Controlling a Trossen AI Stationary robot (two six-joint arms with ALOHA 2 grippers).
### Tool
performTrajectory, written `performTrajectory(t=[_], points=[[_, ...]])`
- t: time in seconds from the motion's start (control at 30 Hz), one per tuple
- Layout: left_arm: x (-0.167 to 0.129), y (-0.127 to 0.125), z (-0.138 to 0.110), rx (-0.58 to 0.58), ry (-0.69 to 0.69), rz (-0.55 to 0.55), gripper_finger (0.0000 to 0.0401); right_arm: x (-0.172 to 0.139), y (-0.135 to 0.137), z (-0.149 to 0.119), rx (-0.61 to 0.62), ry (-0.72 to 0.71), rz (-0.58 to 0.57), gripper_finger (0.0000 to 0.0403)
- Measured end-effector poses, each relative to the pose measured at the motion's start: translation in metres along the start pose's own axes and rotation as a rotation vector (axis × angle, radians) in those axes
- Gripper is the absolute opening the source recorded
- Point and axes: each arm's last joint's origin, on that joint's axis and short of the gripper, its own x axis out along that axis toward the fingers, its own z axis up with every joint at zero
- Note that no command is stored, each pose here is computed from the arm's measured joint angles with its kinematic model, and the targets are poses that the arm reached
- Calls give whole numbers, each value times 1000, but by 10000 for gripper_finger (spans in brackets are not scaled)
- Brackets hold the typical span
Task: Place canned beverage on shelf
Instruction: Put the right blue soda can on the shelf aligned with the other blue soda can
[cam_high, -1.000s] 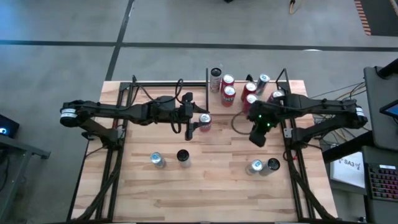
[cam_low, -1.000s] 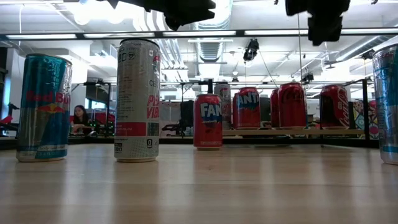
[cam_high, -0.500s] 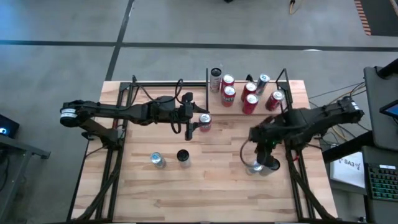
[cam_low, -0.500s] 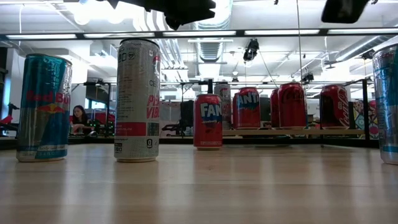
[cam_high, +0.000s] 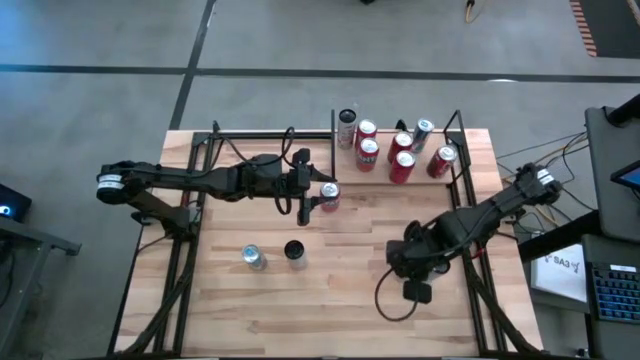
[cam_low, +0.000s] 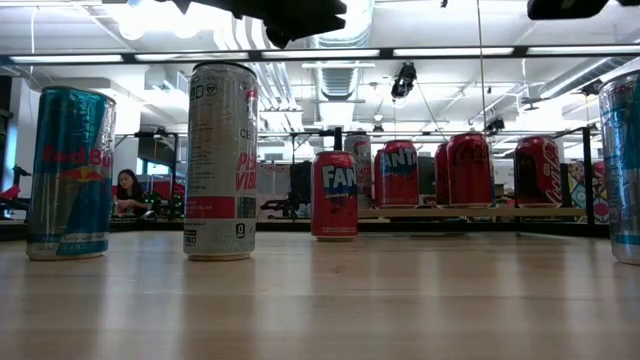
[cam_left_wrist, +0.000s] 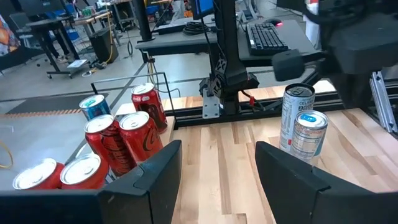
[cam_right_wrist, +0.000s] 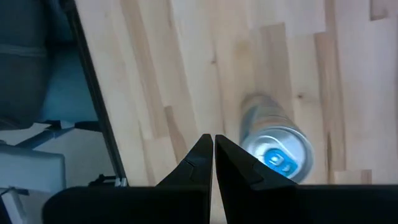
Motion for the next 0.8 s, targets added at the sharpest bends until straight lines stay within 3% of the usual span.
performTrajectory(t=[0.17, 0.3, 0.43, 0.8], points=[[0, -1, -1, -62, 15, -4, 190, 2, 13, -1, -39, 29, -7, 9], [0, -1, -1, -101, 14, -5, 190, 5, 18, -8, -251, 72, -21, 9], [0, -2, -1, -124, 15, -17, 190, 5, 17, -13, -356, 99, -44, 9], [0, -11, 0, -122, 11, -67, 190, 8, 16, -11, -386, 94, -97, 9]])
